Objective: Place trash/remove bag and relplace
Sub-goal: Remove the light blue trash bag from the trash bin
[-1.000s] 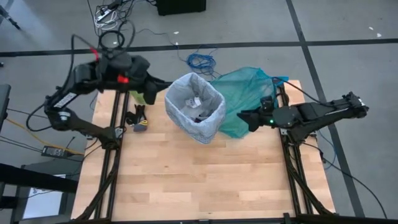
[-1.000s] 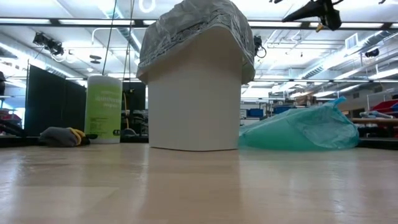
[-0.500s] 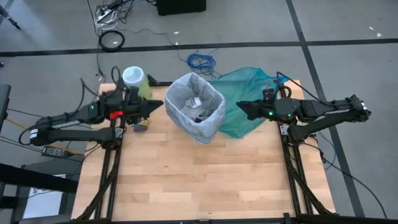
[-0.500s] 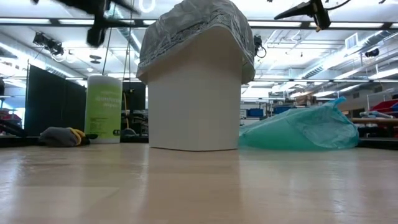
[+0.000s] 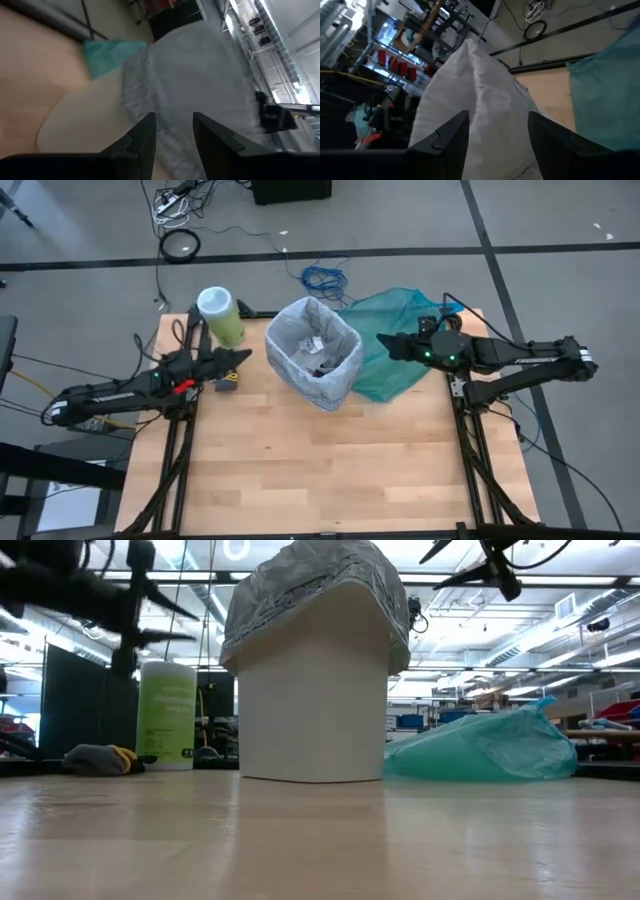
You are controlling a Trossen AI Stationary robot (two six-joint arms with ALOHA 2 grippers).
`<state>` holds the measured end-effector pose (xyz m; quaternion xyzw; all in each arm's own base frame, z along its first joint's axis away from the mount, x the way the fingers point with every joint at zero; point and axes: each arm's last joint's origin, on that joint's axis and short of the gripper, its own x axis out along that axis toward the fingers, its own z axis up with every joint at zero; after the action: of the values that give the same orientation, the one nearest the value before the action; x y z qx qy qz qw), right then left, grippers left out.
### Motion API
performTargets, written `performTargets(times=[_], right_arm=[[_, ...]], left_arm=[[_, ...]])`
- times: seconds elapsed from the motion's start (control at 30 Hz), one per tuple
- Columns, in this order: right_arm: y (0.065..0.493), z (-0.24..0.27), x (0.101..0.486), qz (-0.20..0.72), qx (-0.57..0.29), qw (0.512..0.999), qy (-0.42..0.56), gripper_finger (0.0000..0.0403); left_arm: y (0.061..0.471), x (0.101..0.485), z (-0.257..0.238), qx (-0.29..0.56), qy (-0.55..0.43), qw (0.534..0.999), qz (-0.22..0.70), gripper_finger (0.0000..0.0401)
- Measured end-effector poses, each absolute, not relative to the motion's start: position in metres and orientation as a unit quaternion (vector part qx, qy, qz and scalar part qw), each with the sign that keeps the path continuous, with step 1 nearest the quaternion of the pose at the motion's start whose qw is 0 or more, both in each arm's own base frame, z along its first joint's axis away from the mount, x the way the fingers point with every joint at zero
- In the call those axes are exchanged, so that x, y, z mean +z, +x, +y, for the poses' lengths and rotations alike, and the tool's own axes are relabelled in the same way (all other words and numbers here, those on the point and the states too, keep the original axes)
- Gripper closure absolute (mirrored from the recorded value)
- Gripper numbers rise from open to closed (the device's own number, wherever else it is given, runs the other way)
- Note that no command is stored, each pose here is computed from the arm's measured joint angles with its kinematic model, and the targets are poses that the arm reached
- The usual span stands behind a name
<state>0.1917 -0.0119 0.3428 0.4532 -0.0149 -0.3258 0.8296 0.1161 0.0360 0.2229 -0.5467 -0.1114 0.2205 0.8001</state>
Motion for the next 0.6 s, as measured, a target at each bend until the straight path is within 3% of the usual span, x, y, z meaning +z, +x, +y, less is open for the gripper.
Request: performTargets(times=[0.4, 0.6], right_arm=[[0.202, -0.02, 0.337, -0.011, -0.336, 0.819, 0.464, 0.0211], [0.206, -0.023, 0.335, -0.005, -0.335, 0.819, 0.466, 0.0211]], left_arm=[[0.117, 0.17, 0.034, 0.162, -0.617, 0.756, -0.144, 0.0264], [0.118, 0.169, 0.035, 0.174, -0.609, 0.76, -0.144, 0.0263]])
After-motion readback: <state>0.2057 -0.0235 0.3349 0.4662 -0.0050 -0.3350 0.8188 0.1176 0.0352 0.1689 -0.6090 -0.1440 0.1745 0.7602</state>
